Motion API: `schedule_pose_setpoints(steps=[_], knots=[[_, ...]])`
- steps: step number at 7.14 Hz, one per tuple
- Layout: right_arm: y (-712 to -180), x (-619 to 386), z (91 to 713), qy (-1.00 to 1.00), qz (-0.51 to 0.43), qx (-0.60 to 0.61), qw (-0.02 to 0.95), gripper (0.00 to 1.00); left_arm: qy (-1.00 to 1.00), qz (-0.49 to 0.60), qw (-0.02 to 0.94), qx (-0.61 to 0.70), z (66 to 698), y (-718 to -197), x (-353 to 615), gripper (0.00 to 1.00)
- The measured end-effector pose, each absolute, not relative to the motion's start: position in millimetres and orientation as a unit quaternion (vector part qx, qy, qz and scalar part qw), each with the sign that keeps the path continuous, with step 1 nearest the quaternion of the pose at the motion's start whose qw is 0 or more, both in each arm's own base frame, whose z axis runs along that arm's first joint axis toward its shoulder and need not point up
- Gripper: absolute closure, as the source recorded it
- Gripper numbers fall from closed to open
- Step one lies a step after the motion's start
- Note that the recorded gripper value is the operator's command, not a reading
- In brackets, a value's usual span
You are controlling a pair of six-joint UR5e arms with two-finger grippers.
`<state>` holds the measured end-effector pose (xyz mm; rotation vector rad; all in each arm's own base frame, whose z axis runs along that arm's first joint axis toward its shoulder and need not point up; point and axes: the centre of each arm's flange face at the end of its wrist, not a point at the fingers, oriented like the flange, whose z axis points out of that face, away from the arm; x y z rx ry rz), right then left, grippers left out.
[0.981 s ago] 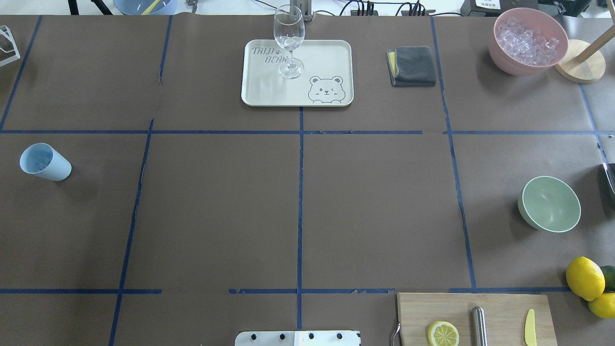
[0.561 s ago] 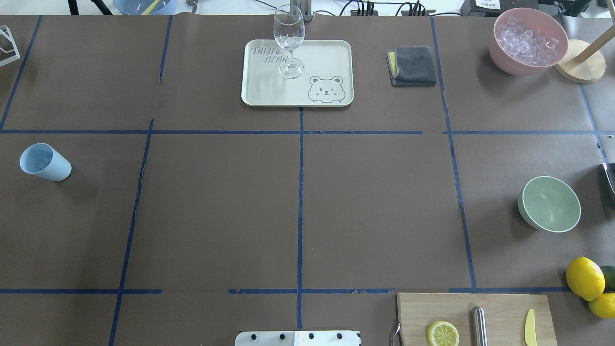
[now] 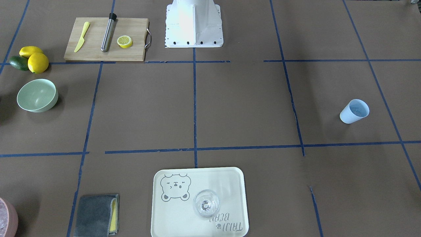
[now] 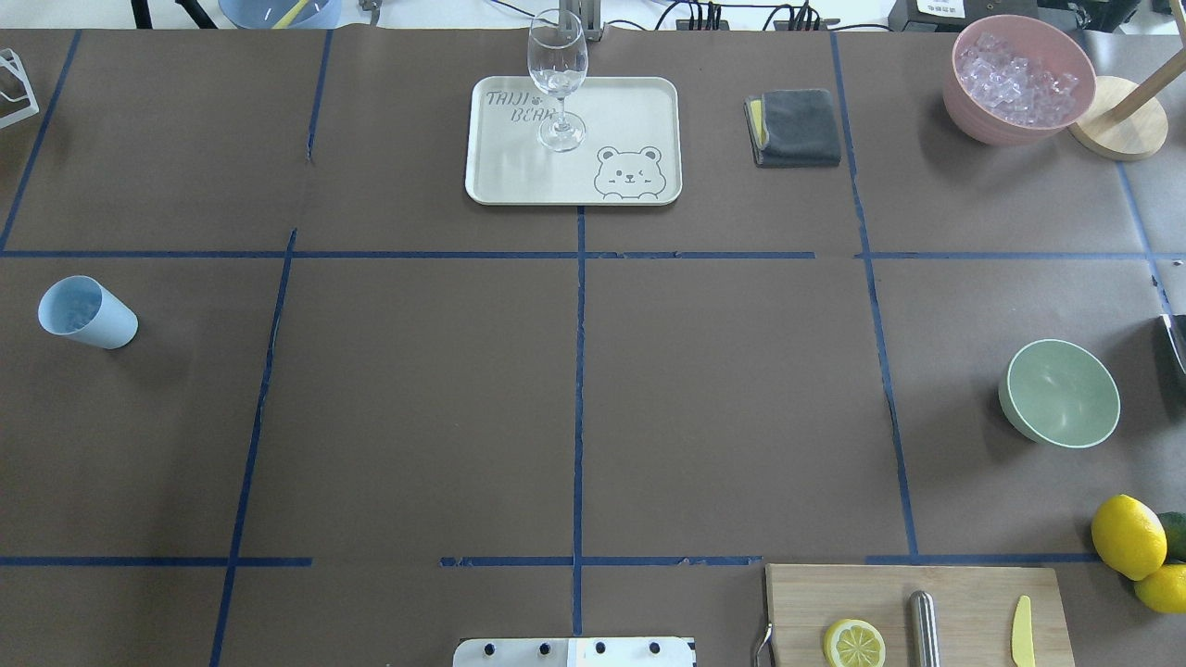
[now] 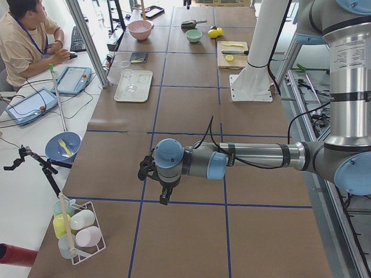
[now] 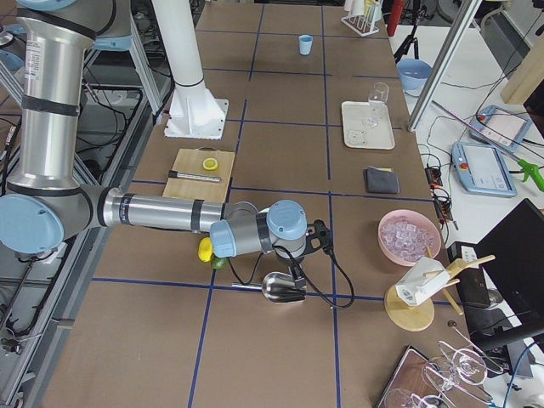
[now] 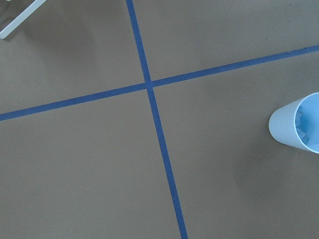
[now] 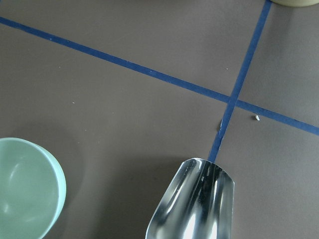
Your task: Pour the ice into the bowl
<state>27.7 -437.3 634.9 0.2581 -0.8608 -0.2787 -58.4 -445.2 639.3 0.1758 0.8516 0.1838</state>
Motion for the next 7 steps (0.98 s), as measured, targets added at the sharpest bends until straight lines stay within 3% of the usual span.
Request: schedule_pose_setpoints(steps=[7], knots=[[-448, -75, 584, -0.458, -0.126, 0.055, 0.878, 0.02, 0.412, 0.089, 0.903, 0.085, 640, -445, -58, 0.0]])
